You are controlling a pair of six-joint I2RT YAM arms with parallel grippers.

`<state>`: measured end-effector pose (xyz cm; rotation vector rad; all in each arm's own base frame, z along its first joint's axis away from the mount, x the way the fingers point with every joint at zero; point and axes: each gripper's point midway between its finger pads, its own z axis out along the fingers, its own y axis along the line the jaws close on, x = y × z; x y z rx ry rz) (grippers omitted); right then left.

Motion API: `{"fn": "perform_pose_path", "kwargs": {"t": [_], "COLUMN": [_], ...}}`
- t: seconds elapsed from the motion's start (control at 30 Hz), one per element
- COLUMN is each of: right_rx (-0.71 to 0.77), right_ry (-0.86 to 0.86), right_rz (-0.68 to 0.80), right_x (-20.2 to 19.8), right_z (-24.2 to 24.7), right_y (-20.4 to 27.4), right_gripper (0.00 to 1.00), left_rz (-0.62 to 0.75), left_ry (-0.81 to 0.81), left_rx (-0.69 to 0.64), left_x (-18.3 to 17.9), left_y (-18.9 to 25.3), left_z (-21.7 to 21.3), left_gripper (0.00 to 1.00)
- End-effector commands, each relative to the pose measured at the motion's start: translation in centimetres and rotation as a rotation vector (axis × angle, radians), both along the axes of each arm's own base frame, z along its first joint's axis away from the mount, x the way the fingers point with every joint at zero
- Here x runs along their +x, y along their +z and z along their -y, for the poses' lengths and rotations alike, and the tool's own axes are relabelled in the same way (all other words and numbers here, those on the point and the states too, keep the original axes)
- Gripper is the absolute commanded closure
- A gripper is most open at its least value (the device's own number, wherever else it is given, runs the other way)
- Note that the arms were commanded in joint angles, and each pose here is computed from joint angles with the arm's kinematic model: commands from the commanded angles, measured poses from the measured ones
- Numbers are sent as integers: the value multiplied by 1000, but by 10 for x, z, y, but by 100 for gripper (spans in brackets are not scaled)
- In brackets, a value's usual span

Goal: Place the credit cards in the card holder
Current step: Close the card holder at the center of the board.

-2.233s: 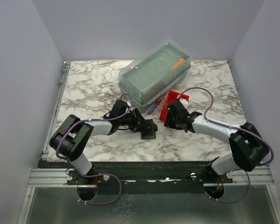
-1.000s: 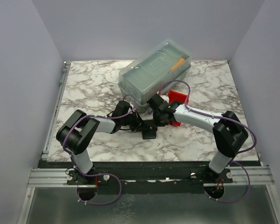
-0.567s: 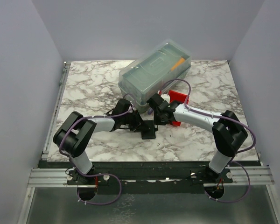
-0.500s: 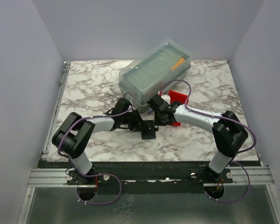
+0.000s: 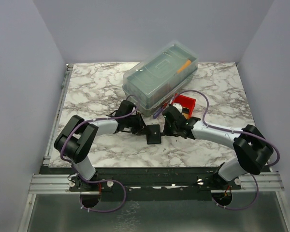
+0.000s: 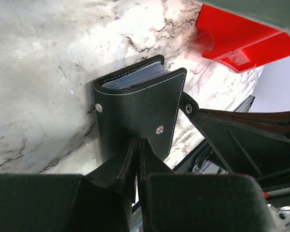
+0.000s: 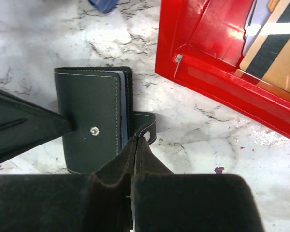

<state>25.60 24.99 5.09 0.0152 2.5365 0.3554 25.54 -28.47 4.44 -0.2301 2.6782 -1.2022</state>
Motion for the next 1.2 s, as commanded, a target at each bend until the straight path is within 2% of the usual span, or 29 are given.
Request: {"fn": "perform_pose_path", "kwargs": {"t": [0.0, 0.23, 0.67, 1.17], "right_rx": [126, 193, 250, 270], "right_ry": [54, 143, 242, 278], "right_rz": [74, 108, 63, 15], "right_x": [5, 5, -2, -3], "right_z": [-20, -36, -57, -70], "right_y": [18, 30, 26, 13], "right_gripper": [100, 100, 100, 100], "left_rz": [-9, -8, -15, -16], "left_ry": [-8, -1, -9, -8], "left_rx": [58, 70, 68, 72], "left_x": [-3, -3, -7, -7], "left_y": [-17, -18, -19, -20], "left_z": [-1, 4, 9, 9], "left_gripper": [91, 91, 92, 92]}}
